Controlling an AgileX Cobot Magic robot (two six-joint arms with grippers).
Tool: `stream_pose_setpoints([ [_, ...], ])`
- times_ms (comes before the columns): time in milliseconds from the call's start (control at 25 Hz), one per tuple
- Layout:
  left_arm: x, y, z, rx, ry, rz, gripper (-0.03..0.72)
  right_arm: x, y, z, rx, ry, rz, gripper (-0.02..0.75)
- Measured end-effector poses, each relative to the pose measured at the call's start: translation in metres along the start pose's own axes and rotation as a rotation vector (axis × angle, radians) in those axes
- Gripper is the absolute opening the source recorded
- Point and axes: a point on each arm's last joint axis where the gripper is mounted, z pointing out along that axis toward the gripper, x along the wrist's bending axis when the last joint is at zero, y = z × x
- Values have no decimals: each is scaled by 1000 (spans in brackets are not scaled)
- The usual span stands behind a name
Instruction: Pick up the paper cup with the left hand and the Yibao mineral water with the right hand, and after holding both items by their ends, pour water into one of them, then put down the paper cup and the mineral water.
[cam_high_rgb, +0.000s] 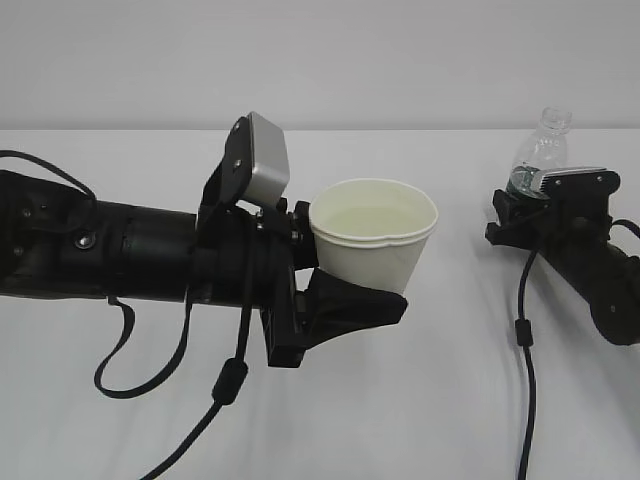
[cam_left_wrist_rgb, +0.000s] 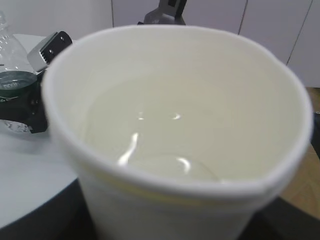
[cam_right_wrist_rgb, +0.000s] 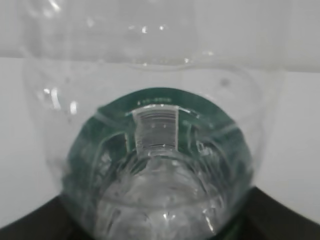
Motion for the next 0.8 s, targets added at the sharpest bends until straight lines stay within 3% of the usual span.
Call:
stream_pose_setpoints([
  [800, 0, 0, 0, 0, 0, 0, 457, 2, -4, 0, -4, 26, 29, 411],
])
